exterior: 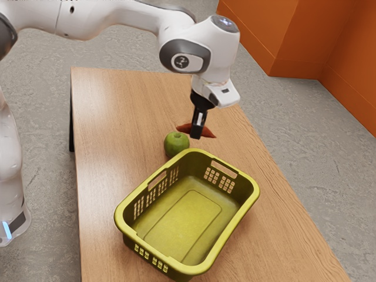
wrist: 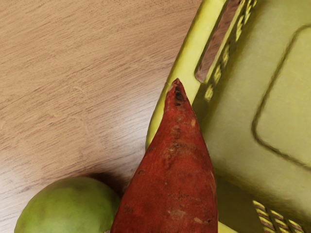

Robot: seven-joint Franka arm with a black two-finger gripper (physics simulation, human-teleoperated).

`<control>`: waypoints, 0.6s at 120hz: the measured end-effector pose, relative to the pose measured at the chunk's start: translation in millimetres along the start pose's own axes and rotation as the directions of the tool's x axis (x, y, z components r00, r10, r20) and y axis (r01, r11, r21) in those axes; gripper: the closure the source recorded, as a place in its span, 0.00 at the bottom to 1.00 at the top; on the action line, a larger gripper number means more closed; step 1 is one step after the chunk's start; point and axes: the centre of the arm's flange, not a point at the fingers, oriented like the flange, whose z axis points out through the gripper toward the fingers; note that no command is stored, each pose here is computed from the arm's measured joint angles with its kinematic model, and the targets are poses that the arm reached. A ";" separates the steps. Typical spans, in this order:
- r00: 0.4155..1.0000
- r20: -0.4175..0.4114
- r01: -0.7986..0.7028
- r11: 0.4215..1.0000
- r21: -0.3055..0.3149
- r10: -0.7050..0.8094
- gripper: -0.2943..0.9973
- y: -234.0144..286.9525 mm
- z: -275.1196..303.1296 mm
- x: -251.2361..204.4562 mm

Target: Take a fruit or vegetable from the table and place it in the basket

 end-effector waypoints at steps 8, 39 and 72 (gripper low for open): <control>0.999 -0.008 -0.035 0.999 -0.006 0.035 0.64 22.0 -1.6 6.1; 0.993 -0.009 -0.119 0.992 -0.050 0.119 0.64 74.5 11.1 22.4; 0.985 -0.029 -0.175 0.980 -0.091 0.173 0.64 109.4 29.2 39.5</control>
